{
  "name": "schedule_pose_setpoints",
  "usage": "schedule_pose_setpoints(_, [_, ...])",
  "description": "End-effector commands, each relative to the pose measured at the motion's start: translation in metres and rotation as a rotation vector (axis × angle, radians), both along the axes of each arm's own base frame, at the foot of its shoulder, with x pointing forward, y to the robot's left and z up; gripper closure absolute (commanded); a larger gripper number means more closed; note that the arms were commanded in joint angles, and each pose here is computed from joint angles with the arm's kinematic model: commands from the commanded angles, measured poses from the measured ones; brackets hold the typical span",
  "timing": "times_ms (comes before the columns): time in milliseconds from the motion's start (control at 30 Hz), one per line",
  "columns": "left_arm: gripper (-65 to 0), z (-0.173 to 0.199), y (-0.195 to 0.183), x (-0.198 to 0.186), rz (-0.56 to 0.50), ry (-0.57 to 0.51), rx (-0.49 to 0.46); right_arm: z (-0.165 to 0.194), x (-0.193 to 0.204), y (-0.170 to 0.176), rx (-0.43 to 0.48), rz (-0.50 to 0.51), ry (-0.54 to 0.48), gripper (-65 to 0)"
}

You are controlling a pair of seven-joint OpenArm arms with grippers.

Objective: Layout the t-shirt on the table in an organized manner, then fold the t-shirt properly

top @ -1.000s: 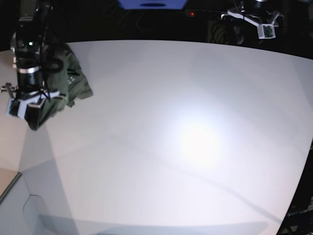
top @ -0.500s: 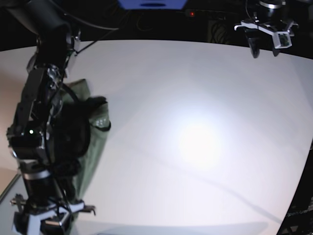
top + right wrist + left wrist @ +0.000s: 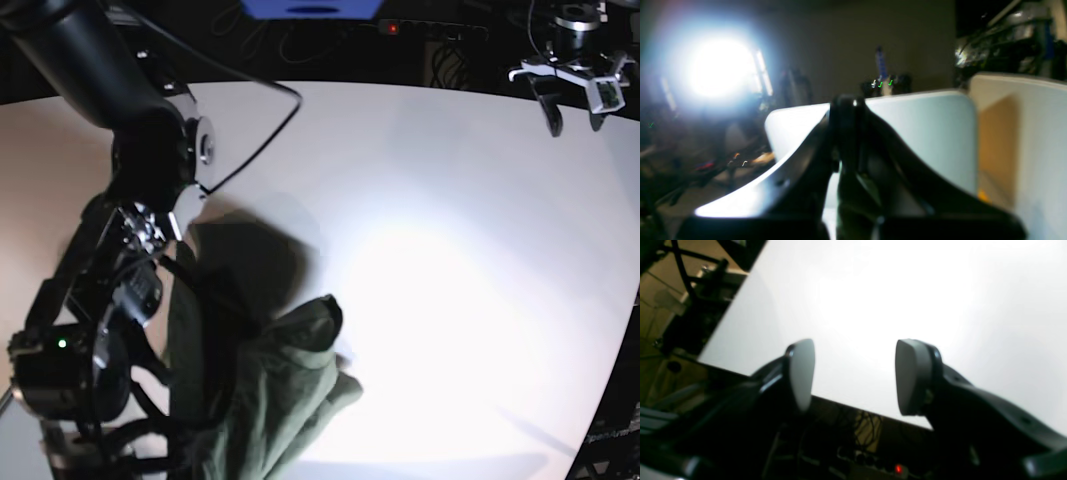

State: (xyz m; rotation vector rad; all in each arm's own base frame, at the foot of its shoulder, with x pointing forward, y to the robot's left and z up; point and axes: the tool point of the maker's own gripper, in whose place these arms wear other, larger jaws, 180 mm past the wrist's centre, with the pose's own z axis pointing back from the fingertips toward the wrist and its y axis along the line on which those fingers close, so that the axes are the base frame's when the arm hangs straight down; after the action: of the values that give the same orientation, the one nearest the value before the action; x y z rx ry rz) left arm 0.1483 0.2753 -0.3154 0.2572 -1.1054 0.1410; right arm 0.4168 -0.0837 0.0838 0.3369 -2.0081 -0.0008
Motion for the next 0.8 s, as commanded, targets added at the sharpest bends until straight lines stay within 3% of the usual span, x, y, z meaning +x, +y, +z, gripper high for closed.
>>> schedule_pose_setpoints(0, [-37.1, 0.011, 0.001, 0.004, -0.010, -0.038, 0.018, 0.028, -0.010, 0.004, 0.015, 0.013, -0.081, 0.0])
schedule_pose_setpoints(267, [-37.4, 0.022, -0.005, 0.030, -0.017, -0.119, 0.001, -0.008, -0.002, 0.039, -0.022, 0.095, 0.054, 0.0])
schedule_pose_setpoints(533, [-37.5, 0.012, -0.085, 0.070, -0.192, -0.167, -0.134, -0.018, -0.014, 0.095, -0.196, 0.122, 0.038, 0.0])
schedule_pose_setpoints(767, [-37.5, -0.013, -0.145, 0.079, -0.370, -0.113, -0.079, -0.021, -0.028, 0.134, -0.309, 0.151, 0.003, 0.0])
